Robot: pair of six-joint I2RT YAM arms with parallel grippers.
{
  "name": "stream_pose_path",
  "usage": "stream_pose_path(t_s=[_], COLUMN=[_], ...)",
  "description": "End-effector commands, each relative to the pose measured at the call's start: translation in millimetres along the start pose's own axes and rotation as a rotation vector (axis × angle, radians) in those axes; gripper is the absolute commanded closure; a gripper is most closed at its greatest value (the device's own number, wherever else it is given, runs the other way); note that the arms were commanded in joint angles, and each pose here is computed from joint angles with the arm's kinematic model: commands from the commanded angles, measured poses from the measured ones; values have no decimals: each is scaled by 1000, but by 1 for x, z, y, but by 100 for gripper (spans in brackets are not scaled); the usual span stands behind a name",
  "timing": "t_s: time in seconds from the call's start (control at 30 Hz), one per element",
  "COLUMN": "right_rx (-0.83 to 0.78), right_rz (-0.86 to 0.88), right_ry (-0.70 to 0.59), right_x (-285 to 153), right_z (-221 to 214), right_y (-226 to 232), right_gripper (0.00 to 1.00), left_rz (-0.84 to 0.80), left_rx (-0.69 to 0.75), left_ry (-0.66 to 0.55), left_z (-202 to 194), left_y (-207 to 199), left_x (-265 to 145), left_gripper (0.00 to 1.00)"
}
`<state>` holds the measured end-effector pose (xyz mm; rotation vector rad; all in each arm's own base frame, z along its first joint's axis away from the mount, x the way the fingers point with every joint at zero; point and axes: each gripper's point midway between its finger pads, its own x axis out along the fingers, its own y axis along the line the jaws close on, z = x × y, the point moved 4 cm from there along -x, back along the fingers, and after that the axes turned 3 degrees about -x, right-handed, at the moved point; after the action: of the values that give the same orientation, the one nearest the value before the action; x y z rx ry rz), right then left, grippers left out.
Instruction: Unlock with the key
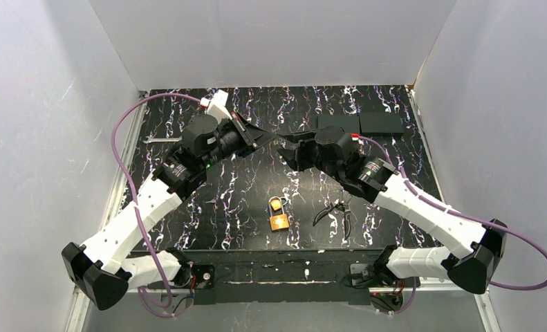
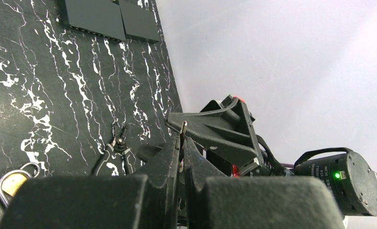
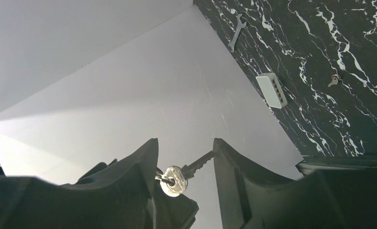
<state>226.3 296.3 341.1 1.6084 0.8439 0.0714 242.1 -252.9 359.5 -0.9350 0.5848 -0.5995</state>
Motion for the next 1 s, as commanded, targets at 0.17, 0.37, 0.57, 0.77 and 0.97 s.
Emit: stream_pose_path(t_s=[0.17,0.37,0.57,0.77,0.97], right_rx=[7,-21,-41,-98,-125], right_rz=[55,57,72,96,162], right_ry=[-64,-69,-75,-96,-107], right_x=[0,-4,-7,-13,-18], right_z=[13,12,13,15,17], right_y=[12,18,21,29,35], right_gripper=[61,74,84,98,99], left_rz=[-59,-53,-45,-29,-4], left_rx=[-11,-21,-24,-34,-52], left_ry=[-17,-17,-19,-25,-32], left_z=[0,-3,-5,-6,-7], left_y=[-12,-8,-5,-1,6], left_x=[-13,-14,-13,-13,-12], left_gripper=[100,100,100,100,100])
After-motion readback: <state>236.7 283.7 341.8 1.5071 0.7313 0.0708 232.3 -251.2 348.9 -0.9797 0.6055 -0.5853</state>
